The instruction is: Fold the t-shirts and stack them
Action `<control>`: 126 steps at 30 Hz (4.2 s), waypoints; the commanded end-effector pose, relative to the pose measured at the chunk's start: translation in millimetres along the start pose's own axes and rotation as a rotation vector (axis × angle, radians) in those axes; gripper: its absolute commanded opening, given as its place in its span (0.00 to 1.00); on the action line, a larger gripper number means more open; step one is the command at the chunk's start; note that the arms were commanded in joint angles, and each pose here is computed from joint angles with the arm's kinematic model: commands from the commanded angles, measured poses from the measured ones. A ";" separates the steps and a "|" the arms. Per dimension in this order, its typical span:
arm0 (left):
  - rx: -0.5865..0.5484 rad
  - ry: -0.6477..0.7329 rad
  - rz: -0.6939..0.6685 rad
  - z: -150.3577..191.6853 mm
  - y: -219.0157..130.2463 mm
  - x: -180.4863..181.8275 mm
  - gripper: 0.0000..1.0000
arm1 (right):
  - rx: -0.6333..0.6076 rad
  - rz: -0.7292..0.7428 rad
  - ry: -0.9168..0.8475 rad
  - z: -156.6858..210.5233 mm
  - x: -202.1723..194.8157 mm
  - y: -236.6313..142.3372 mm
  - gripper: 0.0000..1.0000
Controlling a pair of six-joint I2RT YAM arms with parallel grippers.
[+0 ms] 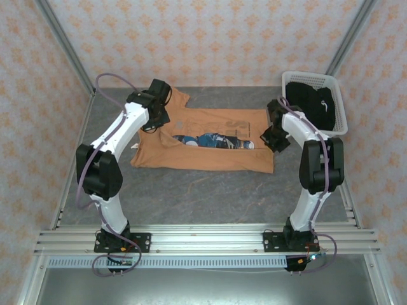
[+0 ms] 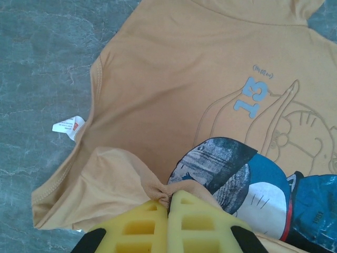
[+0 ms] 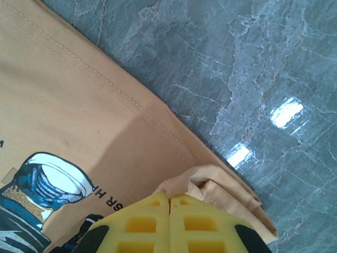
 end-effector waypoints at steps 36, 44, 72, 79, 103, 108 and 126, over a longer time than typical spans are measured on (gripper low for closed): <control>0.247 -0.196 -0.023 62.2 25.0 82.8 0.51 | -0.130 -0.166 -0.131 20.2 -19.8 -42.8 0.50; 0.418 -0.263 -0.088 96.9 68.1 116.8 0.56 | -0.050 -0.164 -0.149 54.8 -56.8 -11.8 0.59; 0.329 -0.283 -0.349 95.9 92.5 165.5 0.00 | -0.007 0.054 -0.162 60.2 -86.7 16.6 0.00; 0.381 -0.307 -0.342 136.1 74.9 177.2 0.00 | 0.084 0.066 -0.177 87.6 -112.7 22.3 0.21; 0.366 -0.354 0.131 99.7 56.8 71.0 0.59 | -0.007 -0.226 -0.140 60.3 -22.2 15.9 0.36; 0.391 -0.374 0.103 104.8 71.0 70.3 0.58 | 0.008 -0.229 -0.135 60.4 -18.6 19.0 0.36; 0.357 -0.198 0.044 83.5 75.4 28.5 0.03 | -0.013 -0.181 -0.106 59.3 -28.6 11.6 0.18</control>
Point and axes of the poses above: each hand's point on the last joint's axis, 136 mm out from that joint toward the fingers, its own y axis out along the fingers, its own x axis along the line the jaws close on, z = x × y, the point moved 6 cm from there along -y, back along the fingers, and after that the axes turned 3 degrees about y, right-handed, at the moved point
